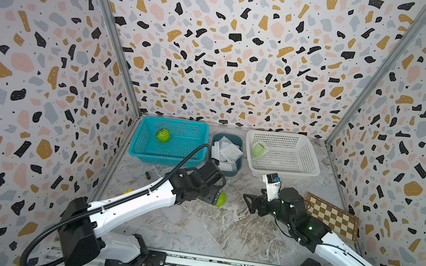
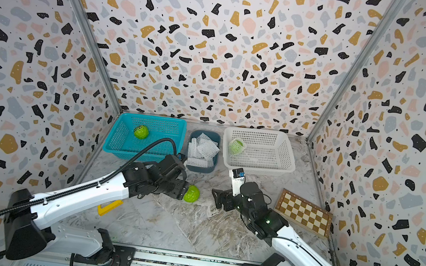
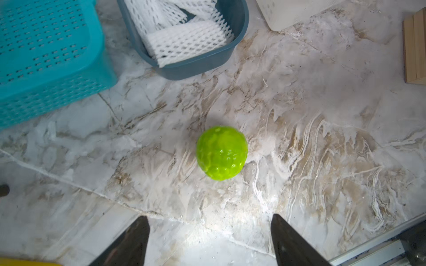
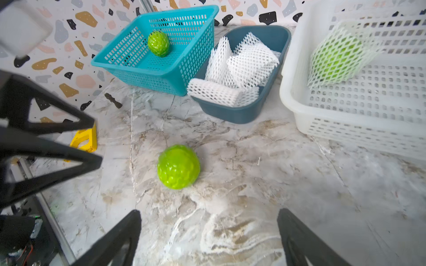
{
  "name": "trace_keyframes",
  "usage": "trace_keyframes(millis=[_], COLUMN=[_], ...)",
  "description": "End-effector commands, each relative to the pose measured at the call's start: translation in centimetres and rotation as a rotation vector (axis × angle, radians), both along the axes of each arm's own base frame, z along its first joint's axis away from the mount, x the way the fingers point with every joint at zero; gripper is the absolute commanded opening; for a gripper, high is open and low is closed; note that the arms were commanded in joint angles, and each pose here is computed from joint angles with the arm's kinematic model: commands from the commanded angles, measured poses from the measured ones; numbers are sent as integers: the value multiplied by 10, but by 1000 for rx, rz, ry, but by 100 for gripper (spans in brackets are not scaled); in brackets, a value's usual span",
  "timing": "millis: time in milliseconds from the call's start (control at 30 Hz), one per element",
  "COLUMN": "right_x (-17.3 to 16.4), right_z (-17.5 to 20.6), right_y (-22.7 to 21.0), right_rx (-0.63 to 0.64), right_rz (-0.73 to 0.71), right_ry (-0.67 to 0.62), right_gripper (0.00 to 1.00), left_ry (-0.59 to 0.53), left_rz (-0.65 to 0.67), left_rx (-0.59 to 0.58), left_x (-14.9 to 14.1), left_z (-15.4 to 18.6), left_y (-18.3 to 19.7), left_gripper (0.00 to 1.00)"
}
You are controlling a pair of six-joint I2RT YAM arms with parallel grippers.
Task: Sleeve custard apples in foam nets
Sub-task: Place the custard apple at the center of the board, then pick up the foam net from the storage box.
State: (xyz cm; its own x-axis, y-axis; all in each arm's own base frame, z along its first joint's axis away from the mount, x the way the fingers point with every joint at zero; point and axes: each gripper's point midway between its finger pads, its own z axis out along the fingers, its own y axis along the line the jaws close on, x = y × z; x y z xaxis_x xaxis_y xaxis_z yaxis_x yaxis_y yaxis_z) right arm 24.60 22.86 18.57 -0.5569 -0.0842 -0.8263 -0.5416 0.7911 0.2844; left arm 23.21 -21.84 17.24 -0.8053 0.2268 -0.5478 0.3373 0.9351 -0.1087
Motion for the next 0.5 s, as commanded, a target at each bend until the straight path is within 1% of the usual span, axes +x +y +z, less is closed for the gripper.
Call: trace_keyframes(millis=[0,200,300,467], right_x=[18,61,80,112], right_z=[17,13,5,-18], right_y=[21,51,64,82], right_rx=[39,54,21,-79], right_rz=[41,56,53,47], right_ry=[-15,36,76,140], right_gripper=[91,83,82,83], left_ry=[-29,-21,-2,8], left_rz=[80,142,160,191], left_rx=[-78,-150,-190,-211], left_x=[-2,-15,-19,-20], left_z=[2,-6,-9,-9], left_y=[11,34,42,53], left_gripper=[78,75,74,75])
